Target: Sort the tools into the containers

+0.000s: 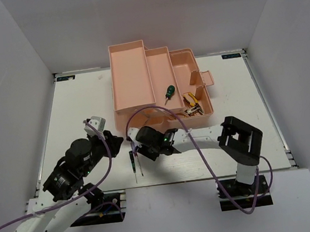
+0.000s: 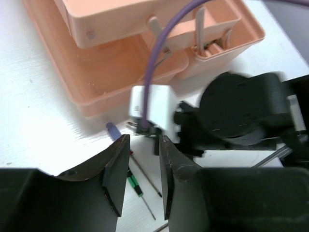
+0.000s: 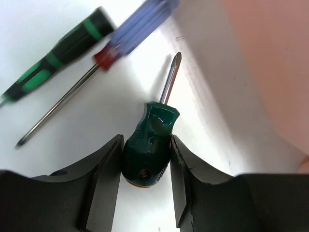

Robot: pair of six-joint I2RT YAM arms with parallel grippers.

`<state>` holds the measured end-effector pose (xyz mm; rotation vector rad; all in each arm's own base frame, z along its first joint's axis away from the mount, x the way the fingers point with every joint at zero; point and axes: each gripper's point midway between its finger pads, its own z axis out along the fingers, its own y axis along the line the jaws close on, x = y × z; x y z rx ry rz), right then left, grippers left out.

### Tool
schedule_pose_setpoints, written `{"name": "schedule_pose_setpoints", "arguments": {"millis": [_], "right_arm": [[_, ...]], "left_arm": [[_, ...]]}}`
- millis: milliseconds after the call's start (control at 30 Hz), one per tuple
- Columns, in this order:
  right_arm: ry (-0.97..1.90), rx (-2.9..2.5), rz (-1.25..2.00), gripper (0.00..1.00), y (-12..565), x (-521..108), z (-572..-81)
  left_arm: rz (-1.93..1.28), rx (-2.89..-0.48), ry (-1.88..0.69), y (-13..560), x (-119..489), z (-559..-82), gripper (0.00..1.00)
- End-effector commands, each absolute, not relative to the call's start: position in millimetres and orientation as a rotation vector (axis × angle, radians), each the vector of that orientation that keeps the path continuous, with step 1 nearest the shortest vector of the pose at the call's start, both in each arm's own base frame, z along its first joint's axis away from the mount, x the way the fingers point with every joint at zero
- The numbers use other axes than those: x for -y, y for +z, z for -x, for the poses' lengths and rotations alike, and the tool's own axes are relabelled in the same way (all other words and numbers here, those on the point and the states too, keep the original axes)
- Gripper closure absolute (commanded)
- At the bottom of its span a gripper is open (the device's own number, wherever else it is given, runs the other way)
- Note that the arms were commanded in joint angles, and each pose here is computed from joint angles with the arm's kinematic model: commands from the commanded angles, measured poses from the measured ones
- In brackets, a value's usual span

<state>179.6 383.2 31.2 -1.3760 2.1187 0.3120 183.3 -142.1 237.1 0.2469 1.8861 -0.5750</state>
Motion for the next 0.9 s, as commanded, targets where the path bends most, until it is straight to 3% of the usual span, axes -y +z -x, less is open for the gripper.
{"name": "schedule_pose_setpoints", "arguments": {"millis": [0,100,300,867], "right_arm": [[0.429,-2.026,1.465,1.00,62,-384,-166],[0.492,-1.987,1.588,1.00,73,-376,-150],[0.548,-1.923,1.738,1.00,93,-347,-130],[0.369,-1.721,1.680,1.00,162,-269,-170]], "left_arm": [[-0.210,-1.949,-0.529,233,136,-185,0.59],[-0.154,-2.028,-0.485,222,132,-187,0.61],[-0.078,-2.132,-0.428,205,125,-186,0.48],[-0.052,-2.309,-0.416,141,150,-195,0.45]]}}
